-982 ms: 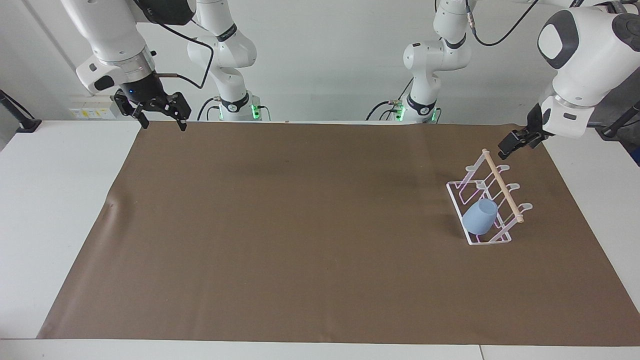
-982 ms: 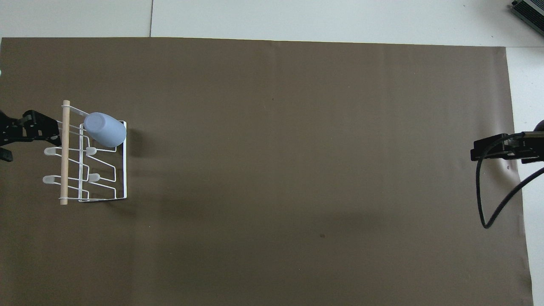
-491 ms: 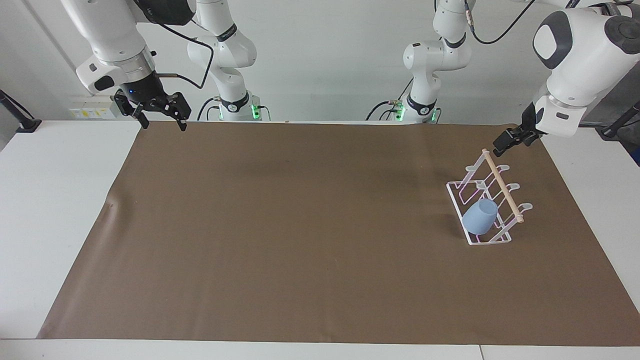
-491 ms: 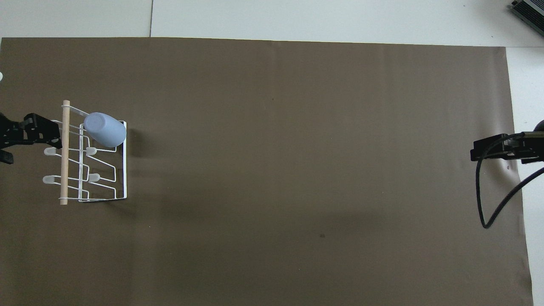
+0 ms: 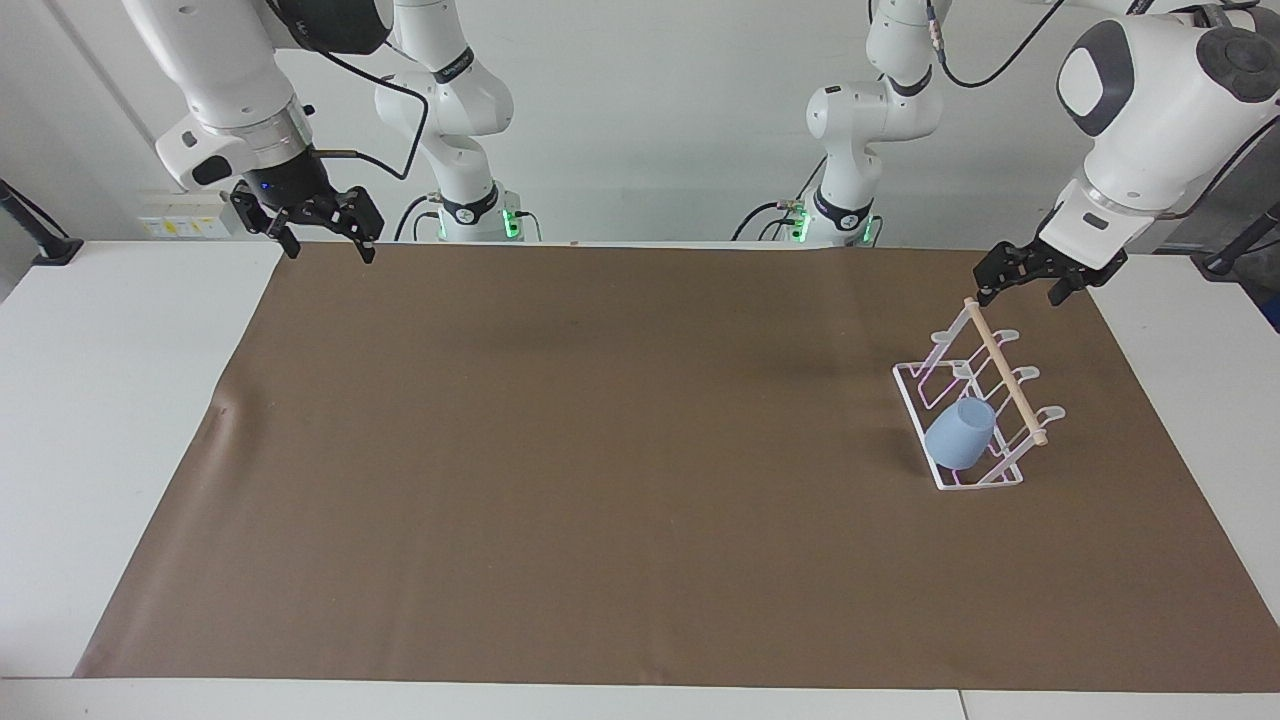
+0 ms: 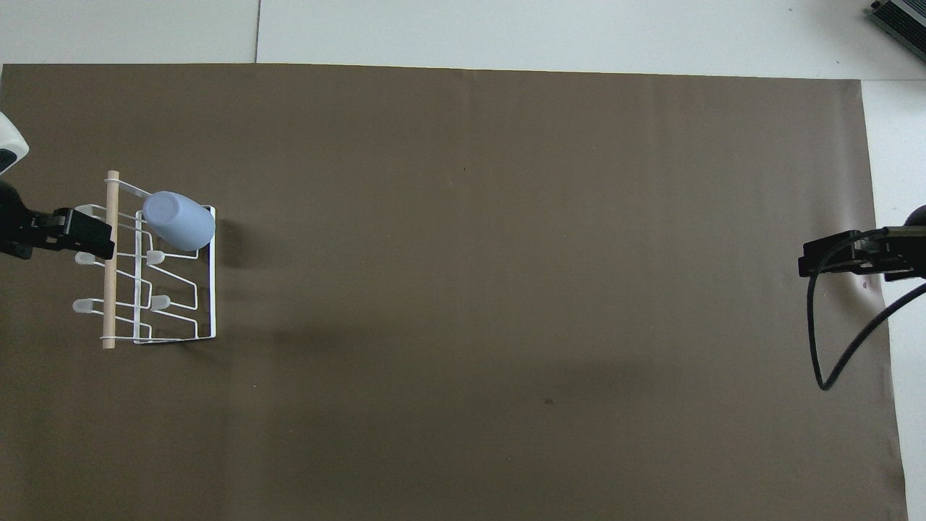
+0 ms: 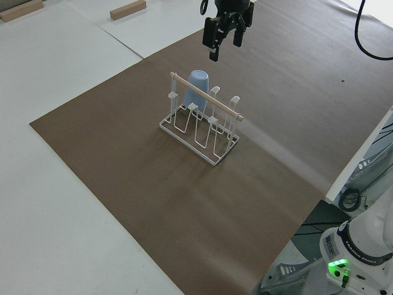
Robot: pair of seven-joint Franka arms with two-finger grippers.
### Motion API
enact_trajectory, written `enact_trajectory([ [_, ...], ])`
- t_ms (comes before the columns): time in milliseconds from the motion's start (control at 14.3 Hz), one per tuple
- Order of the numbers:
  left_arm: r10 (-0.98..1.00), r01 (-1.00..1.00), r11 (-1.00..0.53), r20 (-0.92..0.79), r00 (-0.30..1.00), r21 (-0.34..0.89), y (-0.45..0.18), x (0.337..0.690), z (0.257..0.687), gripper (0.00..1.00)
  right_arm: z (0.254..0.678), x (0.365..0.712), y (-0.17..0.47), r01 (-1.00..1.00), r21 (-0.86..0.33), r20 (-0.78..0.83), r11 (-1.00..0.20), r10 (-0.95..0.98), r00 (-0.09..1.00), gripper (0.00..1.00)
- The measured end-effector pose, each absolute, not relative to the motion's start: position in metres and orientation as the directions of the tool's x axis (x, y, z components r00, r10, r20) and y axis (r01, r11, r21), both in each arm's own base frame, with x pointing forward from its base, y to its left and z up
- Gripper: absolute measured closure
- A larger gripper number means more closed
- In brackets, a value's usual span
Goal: Hang cup on cup holder
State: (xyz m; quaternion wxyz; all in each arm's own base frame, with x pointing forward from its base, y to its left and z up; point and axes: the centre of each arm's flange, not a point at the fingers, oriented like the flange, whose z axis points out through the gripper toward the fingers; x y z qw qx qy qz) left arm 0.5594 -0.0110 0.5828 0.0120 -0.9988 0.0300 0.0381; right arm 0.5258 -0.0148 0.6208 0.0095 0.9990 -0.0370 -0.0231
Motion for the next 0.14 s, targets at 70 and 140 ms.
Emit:
enact_trajectory([
  [70, -0.062, -0.063, -0.998, -0.064, 0.996, -0.022, -0.0123, 0.5609, 0.5838, 0.0, 0.6207, 0.5258, -0.0148, -0.074, 0.021, -0.046, -0.997, -0.074, 0.996, 0.0],
  [140, -0.065, -0.066, -0.998, -0.056, 0.996, -0.022, -0.0138, 0.5617, 0.5844, 0.0, 0.6206, 0.5257, -0.0148, -0.074, 0.021, -0.046, -0.997, -0.074, 0.996, 0.0],
])
